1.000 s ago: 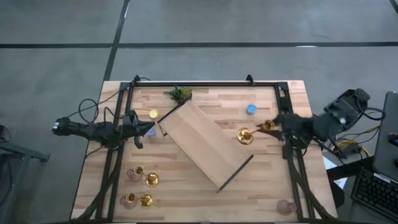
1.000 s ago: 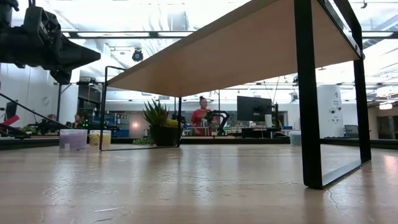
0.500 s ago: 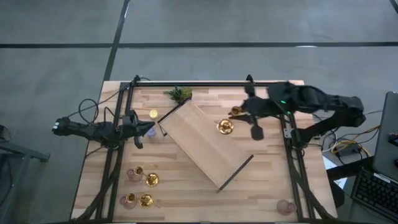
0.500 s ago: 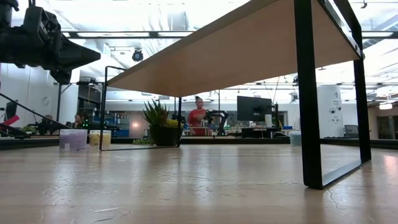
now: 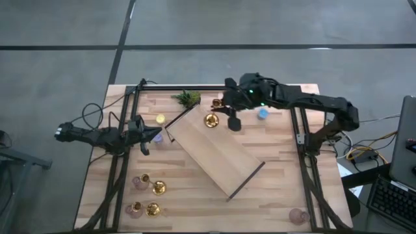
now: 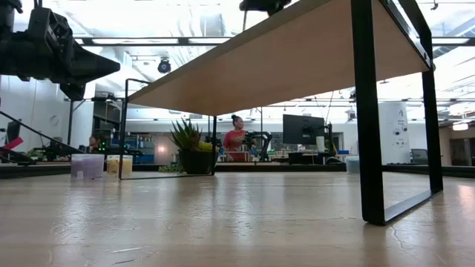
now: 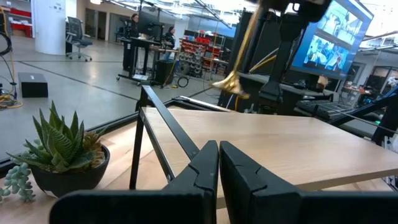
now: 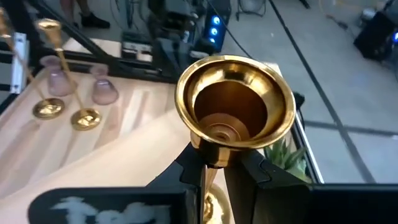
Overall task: Pick & Place candle stick holders
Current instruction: Put the top right gold candle holder on the shelf
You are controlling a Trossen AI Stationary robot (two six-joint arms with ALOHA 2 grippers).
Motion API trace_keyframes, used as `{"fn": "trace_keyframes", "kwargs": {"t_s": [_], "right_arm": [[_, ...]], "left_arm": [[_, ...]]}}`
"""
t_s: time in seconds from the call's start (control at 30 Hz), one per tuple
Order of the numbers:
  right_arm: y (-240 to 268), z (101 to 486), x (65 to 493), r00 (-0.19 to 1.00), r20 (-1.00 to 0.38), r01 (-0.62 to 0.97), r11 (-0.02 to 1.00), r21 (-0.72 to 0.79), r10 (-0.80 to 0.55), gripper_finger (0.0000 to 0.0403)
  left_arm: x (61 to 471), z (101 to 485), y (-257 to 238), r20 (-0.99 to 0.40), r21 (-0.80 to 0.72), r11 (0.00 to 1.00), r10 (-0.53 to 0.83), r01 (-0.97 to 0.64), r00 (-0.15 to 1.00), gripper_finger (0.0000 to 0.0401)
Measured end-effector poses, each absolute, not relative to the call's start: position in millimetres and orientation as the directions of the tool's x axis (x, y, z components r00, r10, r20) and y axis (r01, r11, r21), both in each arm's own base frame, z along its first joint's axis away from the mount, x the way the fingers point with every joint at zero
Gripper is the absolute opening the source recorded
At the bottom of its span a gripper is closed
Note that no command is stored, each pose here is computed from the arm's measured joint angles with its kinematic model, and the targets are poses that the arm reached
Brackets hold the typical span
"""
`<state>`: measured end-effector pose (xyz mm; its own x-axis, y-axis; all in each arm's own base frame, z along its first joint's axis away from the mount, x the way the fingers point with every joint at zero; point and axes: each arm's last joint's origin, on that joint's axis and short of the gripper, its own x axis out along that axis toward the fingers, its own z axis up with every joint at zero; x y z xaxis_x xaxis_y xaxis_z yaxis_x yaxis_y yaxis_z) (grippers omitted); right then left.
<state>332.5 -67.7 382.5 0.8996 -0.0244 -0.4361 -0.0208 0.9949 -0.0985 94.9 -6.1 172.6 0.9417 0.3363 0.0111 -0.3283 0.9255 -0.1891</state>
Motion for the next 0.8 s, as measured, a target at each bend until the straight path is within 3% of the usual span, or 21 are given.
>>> {"fn": "trace_keyframes", "kwargs": {"t_s": [0.3,0.8], "right_arm": [[-100,363,345,0.887,-0.460,0.056,0.998,0.007,-0.047,0.0034],[-104,352,355,0.883,-0.470,0.031,0.998,0.054,-0.002,0.0041]], "left_arm": [[95,173,-6,0.011,-0.189,0.926,0.336,-0.328,0.942,0.0019],[95,173,-6,0.011,-0.189,0.926,0.336,-0.328,0.942,0.0019]]}}
